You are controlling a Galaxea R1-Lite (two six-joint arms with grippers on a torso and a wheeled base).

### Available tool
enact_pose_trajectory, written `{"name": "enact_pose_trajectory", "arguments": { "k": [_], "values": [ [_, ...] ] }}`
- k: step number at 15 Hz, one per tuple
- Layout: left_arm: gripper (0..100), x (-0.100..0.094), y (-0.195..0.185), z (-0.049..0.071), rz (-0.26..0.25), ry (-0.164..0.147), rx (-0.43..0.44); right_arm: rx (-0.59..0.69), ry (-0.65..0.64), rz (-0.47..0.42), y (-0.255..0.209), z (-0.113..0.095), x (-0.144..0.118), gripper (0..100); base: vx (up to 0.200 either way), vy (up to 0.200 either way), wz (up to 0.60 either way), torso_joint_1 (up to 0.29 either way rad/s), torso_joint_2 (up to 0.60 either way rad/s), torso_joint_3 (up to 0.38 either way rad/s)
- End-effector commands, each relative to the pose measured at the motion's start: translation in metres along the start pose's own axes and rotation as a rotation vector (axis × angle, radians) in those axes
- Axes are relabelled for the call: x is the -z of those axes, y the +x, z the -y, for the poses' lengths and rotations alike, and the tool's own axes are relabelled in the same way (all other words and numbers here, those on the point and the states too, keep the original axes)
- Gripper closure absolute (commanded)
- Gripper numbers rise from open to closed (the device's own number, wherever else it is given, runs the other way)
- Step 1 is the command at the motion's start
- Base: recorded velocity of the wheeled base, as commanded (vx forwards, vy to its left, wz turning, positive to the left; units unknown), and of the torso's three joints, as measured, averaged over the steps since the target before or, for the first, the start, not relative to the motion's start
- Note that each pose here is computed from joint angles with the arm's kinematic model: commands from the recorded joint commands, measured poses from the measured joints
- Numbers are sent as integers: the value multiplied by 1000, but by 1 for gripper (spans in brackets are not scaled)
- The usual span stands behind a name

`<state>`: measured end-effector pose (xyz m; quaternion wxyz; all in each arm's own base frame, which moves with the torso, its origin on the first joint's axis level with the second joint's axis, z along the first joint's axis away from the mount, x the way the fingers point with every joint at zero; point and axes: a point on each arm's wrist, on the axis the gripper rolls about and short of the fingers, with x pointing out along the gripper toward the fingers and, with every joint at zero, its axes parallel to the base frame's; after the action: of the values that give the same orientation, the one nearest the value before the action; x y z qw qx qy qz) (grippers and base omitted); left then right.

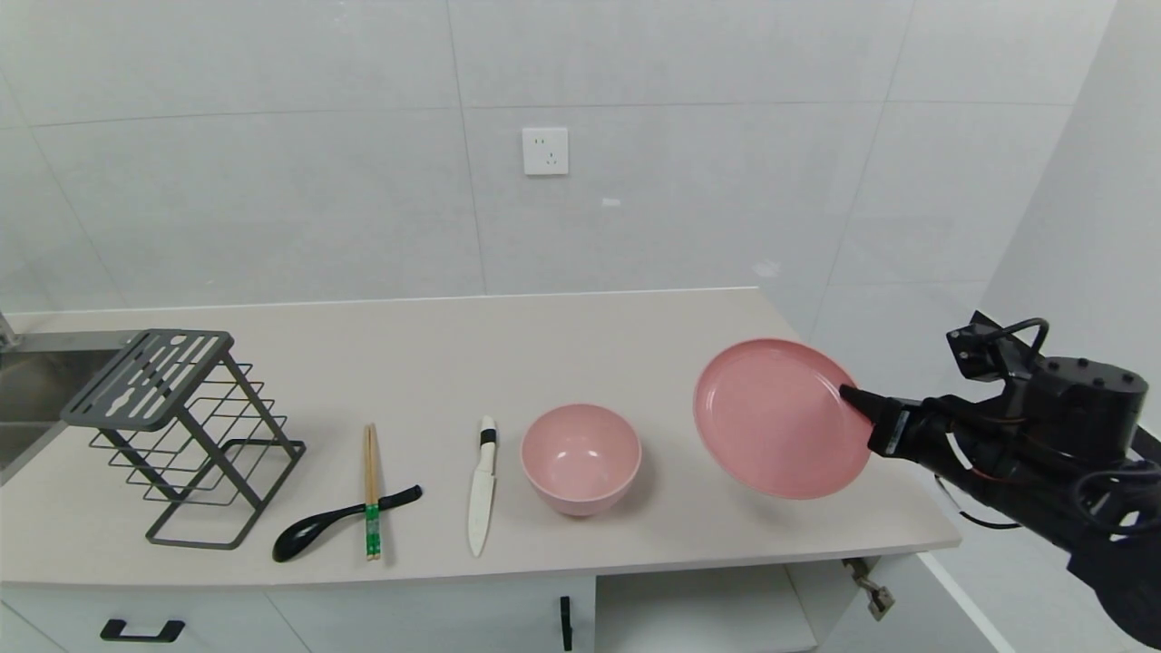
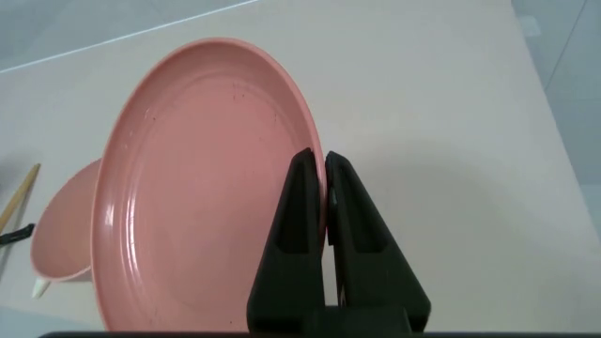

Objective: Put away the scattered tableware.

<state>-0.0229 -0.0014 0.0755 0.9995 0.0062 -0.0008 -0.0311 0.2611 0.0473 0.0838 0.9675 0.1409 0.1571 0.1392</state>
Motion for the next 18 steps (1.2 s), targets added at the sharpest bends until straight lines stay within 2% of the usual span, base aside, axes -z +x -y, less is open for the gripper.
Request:
{"name": "enact_pose_trajectory", "arguments": {
  "k": [1, 5, 8, 9, 10, 11, 13, 15, 17, 18],
  "values": [
    [0, 0, 0, 0, 0, 0, 2, -20, -12, 41, -27, -9, -7, 100, 0, 0, 0, 0, 0, 0],
    [0, 0, 0, 0, -1, 3, 7, -68, -27, 67, -63, -19, 2, 100, 0, 0, 0, 0, 0, 0],
    [0, -1, 0, 0, 6, 20, 4, -80, -26, 88, -74, -18, 7, 100, 0, 0, 0, 0, 0, 0],
    [0, -9, -1, 0, 58, 16, 1, -79, -25, 112, -76, -18, 5, 100, 0, 0, 0, 0, 0, 0],
    [0, -23, -5, 0, 150, 14, 0, -80, -26, 115, -76, -18, 6, 100, 0, 0, 0, 0, 0, 0],
    [0, -68, -25, 1, 343, 20, -3, -86, -28, 129, -78, -18, 5, 100, 0, 0, 0, 0, 0, 0],
    [0, -62, -25, 1, 238, 9, 17, -86, -31, 136, -79, -18, 4, 100, 0, 0, 0, 0, 0, 0],
    [0, -53, -21, 2, 161, -9, 71, -91, -33, 152, -82, -19, 2, 100, 0, 0, 0, 0, 0, 0],
    [0, -57, -16, 2, 59, -65, 88, -98, -37, 175, -86, -21, -1, 100, 0, 0, 0, 0, 0, 0],
    [0, -61, -11, 2, 10, -94, 125, -102, -39, 187, -88, -22, -3, 100, 0, 0, 0, 0, 0, 0]
  ]
}}
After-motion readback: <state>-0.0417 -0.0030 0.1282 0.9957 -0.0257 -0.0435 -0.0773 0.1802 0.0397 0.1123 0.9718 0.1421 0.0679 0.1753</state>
